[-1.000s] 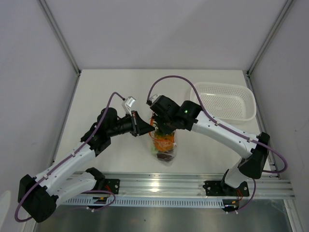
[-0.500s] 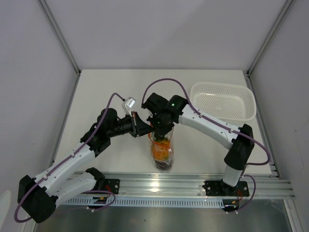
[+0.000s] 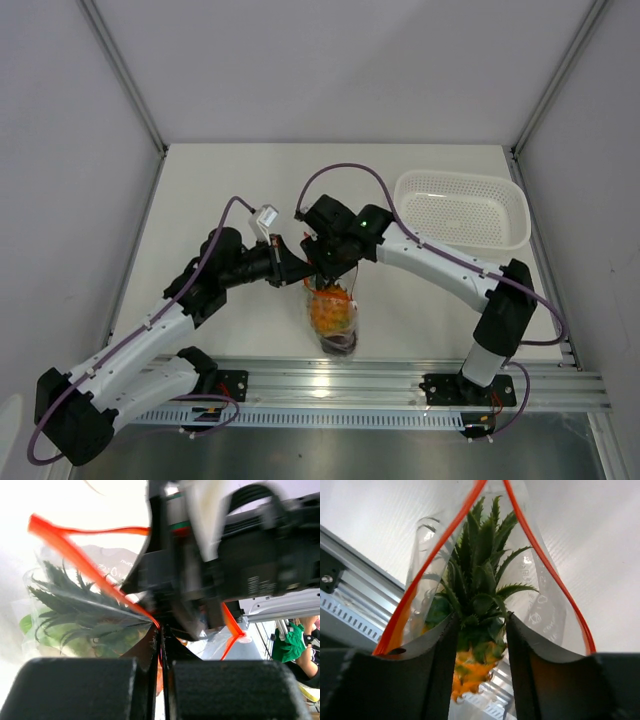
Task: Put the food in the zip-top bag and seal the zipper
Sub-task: Adjust the fake fruit in the zipper food storage bag.
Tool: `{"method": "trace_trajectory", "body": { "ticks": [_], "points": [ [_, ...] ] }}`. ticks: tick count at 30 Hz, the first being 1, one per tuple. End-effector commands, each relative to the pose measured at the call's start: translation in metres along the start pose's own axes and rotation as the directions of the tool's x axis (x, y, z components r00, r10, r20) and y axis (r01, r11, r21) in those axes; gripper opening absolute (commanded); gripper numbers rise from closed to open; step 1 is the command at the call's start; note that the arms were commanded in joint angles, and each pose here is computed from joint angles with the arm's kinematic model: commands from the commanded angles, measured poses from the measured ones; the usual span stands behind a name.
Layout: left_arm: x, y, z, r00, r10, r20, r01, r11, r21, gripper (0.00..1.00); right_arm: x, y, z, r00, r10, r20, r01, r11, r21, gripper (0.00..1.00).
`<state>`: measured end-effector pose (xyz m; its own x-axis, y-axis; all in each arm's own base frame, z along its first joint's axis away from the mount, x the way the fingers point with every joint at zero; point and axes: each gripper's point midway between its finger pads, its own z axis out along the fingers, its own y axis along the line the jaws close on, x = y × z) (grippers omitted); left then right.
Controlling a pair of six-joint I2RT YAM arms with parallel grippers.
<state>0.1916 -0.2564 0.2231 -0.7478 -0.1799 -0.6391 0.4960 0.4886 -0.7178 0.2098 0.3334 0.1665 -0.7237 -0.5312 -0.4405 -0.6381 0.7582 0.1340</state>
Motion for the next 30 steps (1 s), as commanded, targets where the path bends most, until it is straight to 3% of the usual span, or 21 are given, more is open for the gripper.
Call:
{"method": "trace_trajectory", "body": {
  "ticks": [1, 13, 16, 23, 30],
  "points": [
    [-0.014, -0.018, -0.003, 0.997, 0.057, 0.056, -0.06, 0.997, 0.057, 0.01, -0.023, 0.002, -0.047, 0.987, 0.013, 0.159, -0.012, 1.0, -0.006, 0.46],
    [-0.023, -0.027, -0.007, 0.996, 0.056, 0.069, -0.061, 0.996, 0.065, 0.01, -0.005, -0.006, -0.136, 0.95, 0.061, 0.305, -0.059, 0.998, -0.014, 0.52],
    [-0.025, -0.028, -0.008, 0.996, 0.046, 0.077, -0.051, 0.997, 0.059, 0.0, 0.016, -0.011, -0.132, 0.953, 0.037, 0.299, -0.04, 0.999, 0.005, 0.52],
    [-0.028, -0.03, -0.012, 0.995, 0.048, 0.09, -0.052, 0.997, 0.051, 0.01, 0.061, -0.002, -0.141, 0.936, 0.075, 0.343, -0.027, 0.989, -0.143, 0.6],
    [-0.026, -0.027, -0.01, 0.996, 0.043, 0.079, -0.047, 0.998, 0.042, 0.0, 0.066, 0.027, -0.132, 0.929, -0.012, 0.37, 0.077, 0.984, -0.162, 0.61]
  ]
}}
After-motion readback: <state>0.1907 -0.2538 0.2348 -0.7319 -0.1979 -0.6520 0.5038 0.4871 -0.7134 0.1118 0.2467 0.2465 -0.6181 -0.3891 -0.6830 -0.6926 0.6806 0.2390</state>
